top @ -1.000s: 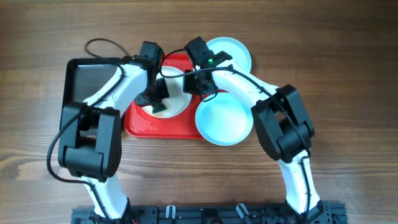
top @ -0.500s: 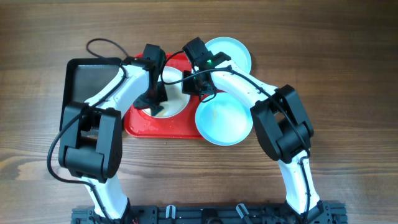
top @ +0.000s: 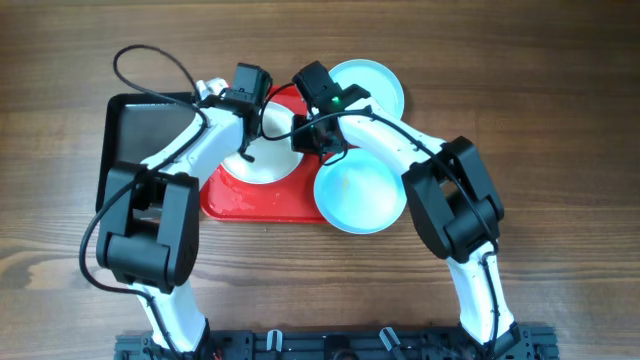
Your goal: Clean dirty plates on tray and stack at the side
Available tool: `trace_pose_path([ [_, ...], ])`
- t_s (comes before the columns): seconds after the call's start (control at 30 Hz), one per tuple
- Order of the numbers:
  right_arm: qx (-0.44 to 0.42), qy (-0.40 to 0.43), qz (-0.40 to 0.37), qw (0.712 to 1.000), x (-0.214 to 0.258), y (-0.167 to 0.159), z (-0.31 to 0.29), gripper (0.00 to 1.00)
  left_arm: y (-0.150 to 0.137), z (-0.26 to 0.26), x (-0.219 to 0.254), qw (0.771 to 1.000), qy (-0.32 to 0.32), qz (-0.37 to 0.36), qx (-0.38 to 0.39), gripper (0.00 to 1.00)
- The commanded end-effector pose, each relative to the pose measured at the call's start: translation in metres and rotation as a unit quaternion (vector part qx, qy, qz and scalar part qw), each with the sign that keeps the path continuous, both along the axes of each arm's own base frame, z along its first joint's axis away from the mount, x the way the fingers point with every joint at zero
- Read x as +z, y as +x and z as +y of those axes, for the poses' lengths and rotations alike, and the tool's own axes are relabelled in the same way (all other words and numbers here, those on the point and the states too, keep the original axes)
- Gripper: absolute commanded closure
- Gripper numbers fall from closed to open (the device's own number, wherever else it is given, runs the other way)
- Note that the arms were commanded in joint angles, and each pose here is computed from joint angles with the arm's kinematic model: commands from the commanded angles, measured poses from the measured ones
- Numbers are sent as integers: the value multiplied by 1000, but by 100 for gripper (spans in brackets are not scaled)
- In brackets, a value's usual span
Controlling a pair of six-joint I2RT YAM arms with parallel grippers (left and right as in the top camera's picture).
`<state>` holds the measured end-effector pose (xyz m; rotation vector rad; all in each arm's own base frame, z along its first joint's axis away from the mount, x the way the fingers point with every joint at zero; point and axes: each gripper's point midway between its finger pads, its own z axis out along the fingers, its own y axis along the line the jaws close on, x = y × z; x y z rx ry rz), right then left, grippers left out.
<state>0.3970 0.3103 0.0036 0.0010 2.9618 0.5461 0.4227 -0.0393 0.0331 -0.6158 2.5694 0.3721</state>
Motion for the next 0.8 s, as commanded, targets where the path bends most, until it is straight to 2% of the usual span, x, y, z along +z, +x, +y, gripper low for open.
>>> trace_pose_path([
  [0.0,1,-48,15,999,-30,-7,-23,96,16,-33,-7,996,-42,-11,-74,96],
  [0.13,29,-30,12,999,-28,-8,-16,96,31,-37,12,994,-74,-33,-75,96],
  [0.23,45,-20,8,999,-26,-8,-12,95,32,-13,53,996,-78,-36,-37,96],
  [0.37,49,-15,9,999,-26,-9,-10,77,16,22,94,995,-98,-20,-2,96],
  [0.43,54,-11,9,998,-25,-10,-8,74,2,43,104,994,-104,-9,22,96],
  [0.47,57,-11,9,998,-25,-10,-8,76,-6,55,105,994,-103,1,38,96],
  [0.5,59,-12,9,998,-26,-11,-7,94,-12,65,105,993,-102,11,50,96],
  [0.6,72,-13,3,997,-26,-12,-7,96,-33,92,96,990,-101,49,88,96],
  [0.77,86,-42,-44,994,4,1,-16,96,-45,114,91,986,-101,67,118,96],
])
